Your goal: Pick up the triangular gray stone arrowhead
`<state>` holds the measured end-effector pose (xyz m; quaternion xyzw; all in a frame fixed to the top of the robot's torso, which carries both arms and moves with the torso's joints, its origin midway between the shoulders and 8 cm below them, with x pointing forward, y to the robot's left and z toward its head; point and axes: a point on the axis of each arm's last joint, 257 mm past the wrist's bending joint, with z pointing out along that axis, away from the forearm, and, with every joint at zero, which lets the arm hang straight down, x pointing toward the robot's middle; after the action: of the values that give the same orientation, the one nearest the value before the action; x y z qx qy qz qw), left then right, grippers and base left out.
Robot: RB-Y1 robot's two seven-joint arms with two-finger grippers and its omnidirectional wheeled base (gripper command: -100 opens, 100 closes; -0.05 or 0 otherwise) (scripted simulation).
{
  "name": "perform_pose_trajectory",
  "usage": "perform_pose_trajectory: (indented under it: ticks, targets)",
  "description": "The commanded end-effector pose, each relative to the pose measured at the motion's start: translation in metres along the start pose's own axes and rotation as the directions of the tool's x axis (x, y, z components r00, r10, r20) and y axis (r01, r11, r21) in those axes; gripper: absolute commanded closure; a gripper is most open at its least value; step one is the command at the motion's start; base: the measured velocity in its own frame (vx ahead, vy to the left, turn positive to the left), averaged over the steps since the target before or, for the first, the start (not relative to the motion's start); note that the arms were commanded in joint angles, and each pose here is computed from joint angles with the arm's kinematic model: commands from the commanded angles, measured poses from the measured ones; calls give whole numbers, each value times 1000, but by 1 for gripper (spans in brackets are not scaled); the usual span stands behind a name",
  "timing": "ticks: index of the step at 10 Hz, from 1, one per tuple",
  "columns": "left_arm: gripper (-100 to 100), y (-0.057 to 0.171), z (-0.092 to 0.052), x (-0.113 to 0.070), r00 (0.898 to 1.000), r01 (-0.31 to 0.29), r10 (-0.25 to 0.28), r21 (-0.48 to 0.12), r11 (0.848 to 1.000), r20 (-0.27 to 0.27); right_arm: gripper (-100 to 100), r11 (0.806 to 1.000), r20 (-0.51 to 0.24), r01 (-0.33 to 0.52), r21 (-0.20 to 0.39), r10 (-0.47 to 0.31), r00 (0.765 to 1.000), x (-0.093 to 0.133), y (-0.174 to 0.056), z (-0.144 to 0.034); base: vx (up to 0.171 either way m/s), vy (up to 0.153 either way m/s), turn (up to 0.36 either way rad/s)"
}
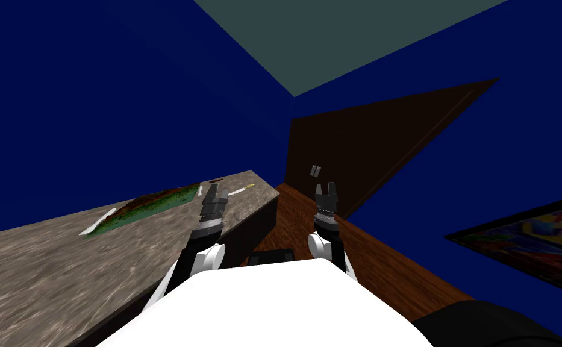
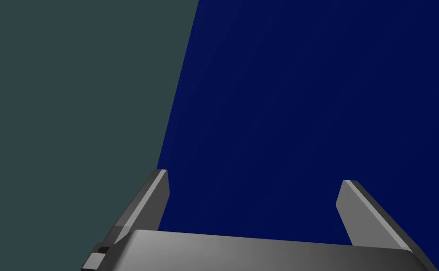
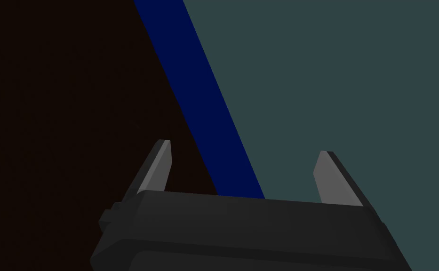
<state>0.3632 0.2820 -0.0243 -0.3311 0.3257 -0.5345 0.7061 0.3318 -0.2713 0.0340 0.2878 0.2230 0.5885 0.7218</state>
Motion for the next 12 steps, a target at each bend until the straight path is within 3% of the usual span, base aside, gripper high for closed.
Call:
perform_pose_trajectory:
  ticks: [1,6,8,11,12]
  targets:
    - [-100,3,-1,0,1000,-18,17,-15,1000,-26,0,1000,0,0,0,0,1000,0,0,0,-11,5,-30]
    - [-100,27,-10,-10,988,-110,94,-127,986,-123,0,1000,0,0,0,0,1000,0,0,0,-49,26,-66]
    - [-100,39,-16,-18,978,-158,127,-189,969,-165,0,1000,0,0,0,0,1000,0,0,0,-79,37,-111]
    - [-100,51,-21,-23,971,-186,142,-242,952,-190,0,1000,0,0,0,0,1000,0,0,0,-43,27,-44]
    - [-100,57,-25,-29,965,-212,156,-277,937,-212,0,1000,0,0,0,0,1000,0,0,0,-39,14,-89]
